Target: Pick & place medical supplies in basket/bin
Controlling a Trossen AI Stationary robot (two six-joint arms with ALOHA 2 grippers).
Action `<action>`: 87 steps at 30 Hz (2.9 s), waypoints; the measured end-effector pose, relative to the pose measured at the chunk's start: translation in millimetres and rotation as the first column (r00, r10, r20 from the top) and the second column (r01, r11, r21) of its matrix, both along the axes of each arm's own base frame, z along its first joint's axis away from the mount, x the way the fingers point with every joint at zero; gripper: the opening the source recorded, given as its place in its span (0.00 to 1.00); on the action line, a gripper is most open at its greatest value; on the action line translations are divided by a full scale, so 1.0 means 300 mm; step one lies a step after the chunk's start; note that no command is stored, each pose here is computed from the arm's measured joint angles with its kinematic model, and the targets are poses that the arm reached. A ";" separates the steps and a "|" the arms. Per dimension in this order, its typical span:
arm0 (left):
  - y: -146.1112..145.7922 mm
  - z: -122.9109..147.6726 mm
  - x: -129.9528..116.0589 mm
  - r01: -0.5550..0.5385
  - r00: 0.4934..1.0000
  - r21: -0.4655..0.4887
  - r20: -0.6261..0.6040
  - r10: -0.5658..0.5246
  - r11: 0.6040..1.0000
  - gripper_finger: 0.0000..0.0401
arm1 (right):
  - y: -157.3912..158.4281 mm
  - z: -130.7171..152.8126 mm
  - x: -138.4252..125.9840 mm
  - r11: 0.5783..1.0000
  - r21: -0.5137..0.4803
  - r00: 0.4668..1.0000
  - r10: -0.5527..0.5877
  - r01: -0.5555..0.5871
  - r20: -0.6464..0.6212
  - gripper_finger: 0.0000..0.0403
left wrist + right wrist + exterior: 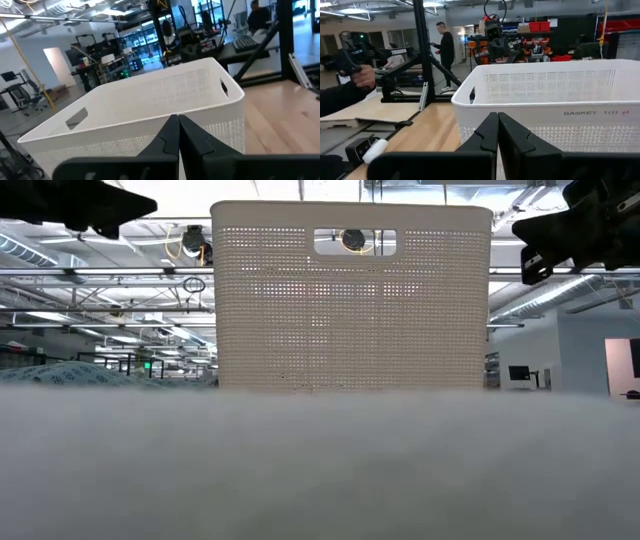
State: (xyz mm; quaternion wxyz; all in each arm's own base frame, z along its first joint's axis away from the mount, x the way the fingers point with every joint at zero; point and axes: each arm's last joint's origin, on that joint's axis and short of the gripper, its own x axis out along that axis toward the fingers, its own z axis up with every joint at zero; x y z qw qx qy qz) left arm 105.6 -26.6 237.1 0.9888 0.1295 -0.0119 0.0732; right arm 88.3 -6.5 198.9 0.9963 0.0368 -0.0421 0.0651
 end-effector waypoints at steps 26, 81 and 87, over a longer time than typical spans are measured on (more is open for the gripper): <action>0.029 -0.212 -0.014 0.152 0.987 -0.109 -0.031 -0.156 0.982 0.00 | 0.004 -0.056 0.018 0.996 0.037 0.997 0.078 -0.079 0.017 0.00; 0.032 -0.228 -0.020 0.144 0.989 -0.163 -0.004 -0.147 0.976 0.08 | -0.002 -0.056 0.020 1.000 -0.015 0.998 0.020 -0.020 0.055 0.00; 0.032 -0.228 -0.020 0.144 0.989 -0.164 -0.004 -0.147 0.976 0.08 | -0.002 -0.056 0.020 1.000 -0.015 0.998 0.021 -0.020 0.055 0.00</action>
